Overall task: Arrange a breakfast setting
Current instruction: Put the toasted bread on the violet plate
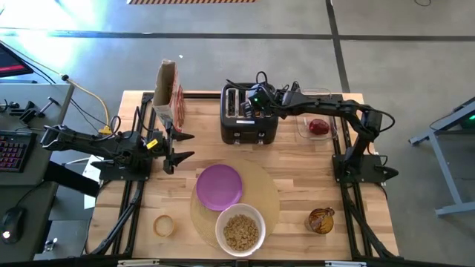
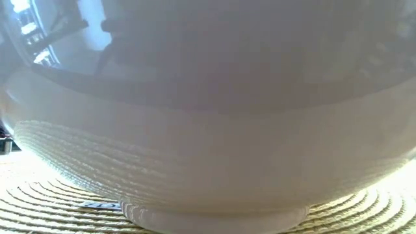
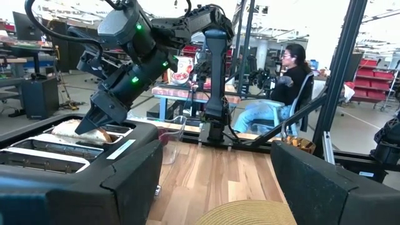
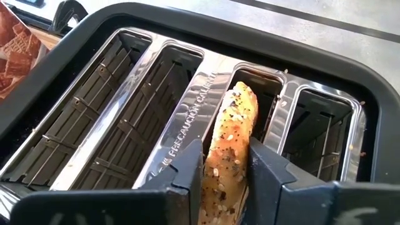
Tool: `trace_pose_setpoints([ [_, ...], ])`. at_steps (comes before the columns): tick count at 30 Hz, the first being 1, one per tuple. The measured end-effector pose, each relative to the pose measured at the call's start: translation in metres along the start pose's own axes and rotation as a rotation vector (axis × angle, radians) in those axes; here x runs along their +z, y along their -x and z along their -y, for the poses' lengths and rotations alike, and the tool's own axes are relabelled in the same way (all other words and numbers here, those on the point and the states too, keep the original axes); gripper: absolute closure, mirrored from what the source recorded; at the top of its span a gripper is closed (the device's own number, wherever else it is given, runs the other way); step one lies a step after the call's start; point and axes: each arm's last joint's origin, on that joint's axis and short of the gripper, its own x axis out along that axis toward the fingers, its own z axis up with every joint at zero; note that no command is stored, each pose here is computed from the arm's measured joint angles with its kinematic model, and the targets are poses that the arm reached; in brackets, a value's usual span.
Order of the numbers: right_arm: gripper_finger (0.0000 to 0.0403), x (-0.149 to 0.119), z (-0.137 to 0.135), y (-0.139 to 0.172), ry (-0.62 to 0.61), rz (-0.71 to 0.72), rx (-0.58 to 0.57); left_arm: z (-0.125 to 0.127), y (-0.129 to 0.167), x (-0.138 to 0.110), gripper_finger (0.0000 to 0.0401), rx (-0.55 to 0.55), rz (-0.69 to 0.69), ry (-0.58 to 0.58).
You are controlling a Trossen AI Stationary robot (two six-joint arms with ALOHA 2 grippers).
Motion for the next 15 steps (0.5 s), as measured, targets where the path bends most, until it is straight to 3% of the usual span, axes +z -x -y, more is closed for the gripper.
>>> trace_pose_setpoints([
  [15,0.0357,0.0005,0.0002,0.0004,-0.012,0.007,-0.007,0.0,0.0,0.0,0.0114,0.0,0.0,0.0],
])
